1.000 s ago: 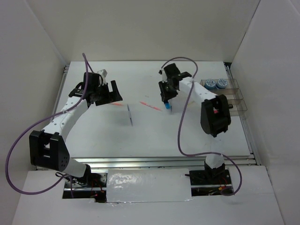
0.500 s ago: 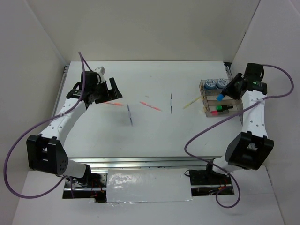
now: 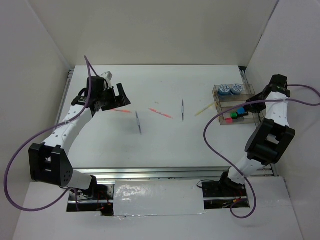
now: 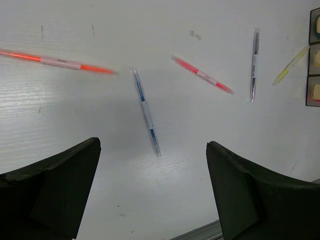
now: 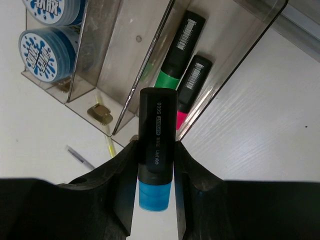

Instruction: Sort the stationery into containers

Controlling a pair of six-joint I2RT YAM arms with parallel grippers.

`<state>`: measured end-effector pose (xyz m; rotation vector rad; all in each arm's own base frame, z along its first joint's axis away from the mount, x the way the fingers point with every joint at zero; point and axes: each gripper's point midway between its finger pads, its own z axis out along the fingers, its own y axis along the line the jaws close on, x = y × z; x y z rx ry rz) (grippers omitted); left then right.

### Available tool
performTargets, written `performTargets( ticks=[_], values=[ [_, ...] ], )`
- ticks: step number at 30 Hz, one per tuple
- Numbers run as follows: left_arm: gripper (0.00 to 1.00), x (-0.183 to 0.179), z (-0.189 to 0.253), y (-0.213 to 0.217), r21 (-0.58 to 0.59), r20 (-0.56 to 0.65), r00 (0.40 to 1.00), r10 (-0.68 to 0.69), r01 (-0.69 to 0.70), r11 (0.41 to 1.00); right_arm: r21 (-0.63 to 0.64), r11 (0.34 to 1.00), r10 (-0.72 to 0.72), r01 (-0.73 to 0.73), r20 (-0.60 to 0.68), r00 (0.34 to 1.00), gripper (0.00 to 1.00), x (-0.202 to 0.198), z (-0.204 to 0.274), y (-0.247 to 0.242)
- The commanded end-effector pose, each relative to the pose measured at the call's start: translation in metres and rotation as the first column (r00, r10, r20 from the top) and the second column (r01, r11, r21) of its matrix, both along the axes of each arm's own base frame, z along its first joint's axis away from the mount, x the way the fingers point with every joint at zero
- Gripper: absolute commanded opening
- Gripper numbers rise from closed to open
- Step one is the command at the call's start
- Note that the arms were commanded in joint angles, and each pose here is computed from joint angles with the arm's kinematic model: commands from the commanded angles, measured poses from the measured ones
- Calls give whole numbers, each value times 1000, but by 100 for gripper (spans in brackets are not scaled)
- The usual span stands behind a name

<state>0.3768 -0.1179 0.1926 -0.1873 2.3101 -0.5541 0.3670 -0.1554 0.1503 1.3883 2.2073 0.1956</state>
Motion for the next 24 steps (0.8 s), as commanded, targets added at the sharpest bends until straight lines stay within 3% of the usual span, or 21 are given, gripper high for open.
performTargets(
  ticks=[1, 8, 17, 24],
  values=[
    [99, 7, 2, -1, -12, 23, 1000, 3, -3, 1000, 20, 998, -56, 56, 11, 998, 2, 8, 3, -5],
    [99, 11, -6, -3, -21, -9, 1000, 5, -5, 1000, 130, 991, -45, 45, -9, 999, 3, 15, -18, 31],
    [99, 10, -8, -2, -11, -11, 1000, 9, -9, 1000, 140, 987, -73, 84, -84, 994, 11, 13, -48, 32],
    [99, 12, -14, -2, -11, -25, 1000, 13, -13, 1000, 158, 982, -83, 100, -112, 990, 36, 11, -59, 34]
  ],
)
